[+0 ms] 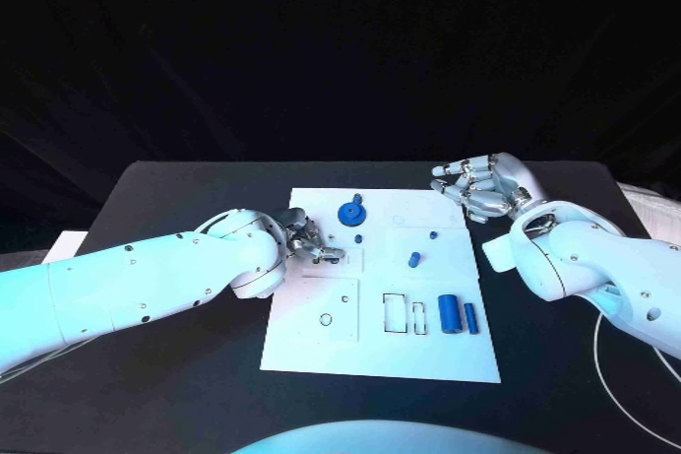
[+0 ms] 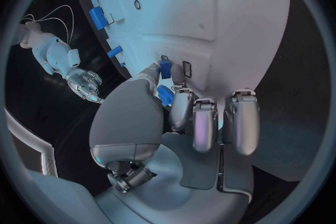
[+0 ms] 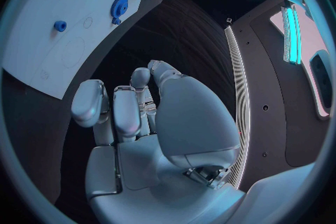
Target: Assemble the parts on the task board
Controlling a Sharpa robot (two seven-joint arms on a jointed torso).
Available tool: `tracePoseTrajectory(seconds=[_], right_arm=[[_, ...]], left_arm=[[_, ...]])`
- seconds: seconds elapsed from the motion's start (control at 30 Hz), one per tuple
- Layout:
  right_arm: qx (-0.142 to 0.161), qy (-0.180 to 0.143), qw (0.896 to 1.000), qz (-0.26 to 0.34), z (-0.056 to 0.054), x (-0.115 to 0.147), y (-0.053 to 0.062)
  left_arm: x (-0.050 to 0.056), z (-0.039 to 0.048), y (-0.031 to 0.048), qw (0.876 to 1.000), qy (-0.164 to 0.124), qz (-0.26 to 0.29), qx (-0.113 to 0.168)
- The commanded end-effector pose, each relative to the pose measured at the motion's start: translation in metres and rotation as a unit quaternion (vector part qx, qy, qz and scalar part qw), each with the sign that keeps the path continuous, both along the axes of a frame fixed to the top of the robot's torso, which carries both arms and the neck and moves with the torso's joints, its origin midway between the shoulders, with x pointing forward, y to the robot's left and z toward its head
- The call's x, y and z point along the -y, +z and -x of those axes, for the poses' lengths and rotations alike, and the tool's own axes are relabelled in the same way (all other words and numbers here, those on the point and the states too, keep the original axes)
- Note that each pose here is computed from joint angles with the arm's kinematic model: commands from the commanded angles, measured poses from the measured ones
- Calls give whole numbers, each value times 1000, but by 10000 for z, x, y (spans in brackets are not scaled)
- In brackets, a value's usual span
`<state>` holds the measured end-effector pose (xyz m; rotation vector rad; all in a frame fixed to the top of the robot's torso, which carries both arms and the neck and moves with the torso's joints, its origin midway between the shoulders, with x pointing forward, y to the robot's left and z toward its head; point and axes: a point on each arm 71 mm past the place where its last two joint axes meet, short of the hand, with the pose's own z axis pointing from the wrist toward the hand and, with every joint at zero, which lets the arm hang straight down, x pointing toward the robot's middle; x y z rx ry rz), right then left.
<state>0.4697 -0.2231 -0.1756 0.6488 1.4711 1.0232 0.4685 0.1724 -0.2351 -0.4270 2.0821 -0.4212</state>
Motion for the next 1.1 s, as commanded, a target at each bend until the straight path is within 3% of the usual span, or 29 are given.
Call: tracePoseTrajectory(seconds=[0.03,1.1], right_arm=[[3,7,1000,1,5,-14,0],[1,9,1000,2,6,-17,-12]], left_arm=[[26,15,-16,1000,-7,2,-15],[36,25,-25,1000,-11,1,-24]])
